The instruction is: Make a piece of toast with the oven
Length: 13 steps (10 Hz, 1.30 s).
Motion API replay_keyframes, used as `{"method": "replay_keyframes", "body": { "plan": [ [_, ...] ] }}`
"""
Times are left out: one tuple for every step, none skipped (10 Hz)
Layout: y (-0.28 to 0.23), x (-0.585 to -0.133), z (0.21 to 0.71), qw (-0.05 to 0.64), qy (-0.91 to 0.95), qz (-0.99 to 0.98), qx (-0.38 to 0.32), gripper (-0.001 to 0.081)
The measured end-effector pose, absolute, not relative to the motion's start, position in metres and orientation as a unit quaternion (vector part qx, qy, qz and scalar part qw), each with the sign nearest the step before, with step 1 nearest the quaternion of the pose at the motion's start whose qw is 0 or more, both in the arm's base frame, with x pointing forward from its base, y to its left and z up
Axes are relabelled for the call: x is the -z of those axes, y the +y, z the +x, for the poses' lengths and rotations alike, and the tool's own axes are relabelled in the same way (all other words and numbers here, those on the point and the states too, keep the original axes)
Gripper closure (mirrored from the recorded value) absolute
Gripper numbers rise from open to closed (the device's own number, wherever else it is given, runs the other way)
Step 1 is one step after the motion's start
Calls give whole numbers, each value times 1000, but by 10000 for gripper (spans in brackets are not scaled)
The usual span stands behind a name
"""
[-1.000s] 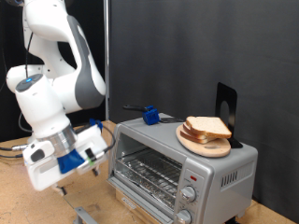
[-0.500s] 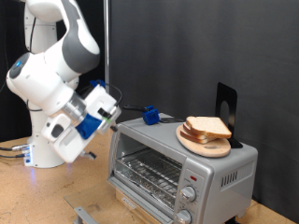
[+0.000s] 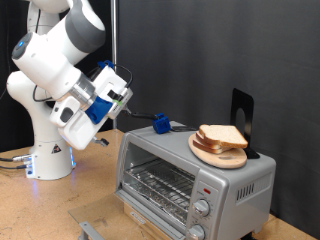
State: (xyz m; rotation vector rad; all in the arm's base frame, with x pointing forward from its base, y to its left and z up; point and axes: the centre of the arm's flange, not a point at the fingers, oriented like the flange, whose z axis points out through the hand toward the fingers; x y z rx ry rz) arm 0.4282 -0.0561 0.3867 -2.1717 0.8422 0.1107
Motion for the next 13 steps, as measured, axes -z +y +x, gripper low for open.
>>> {"method": "replay_keyframes", "body": {
  "plan": [
    [-46, -397, 429, 421, 299, -855, -52, -2],
    [-36, -410, 428, 434, 257, -862, -54, -2],
    [-26, -423, 428, 436, 220, -871, -42, -2],
    [-15, -435, 426, 432, 185, -882, -26, -2],
    [-4, -447, 425, 425, 153, -892, -3, -2],
    [6, -460, 424, 405, 116, -906, 34, -2],
    [18, -472, 420, 370, 76, -924, 55, -2],
    [32, -483, 414, 341, 50, -938, 42, -2],
    [36, -489, 411, 323, 40, -945, 26, -2],
    [35, -488, 412, 329, 42, -943, 31, -2],
    [37, -487, 411, 336, 6, -941, 41, -2],
    [43, -489, 409, 340, -50, -938, 52, -2],
    [52, -494, 403, 339, -107, -933, 62, -2]
  ]
}}
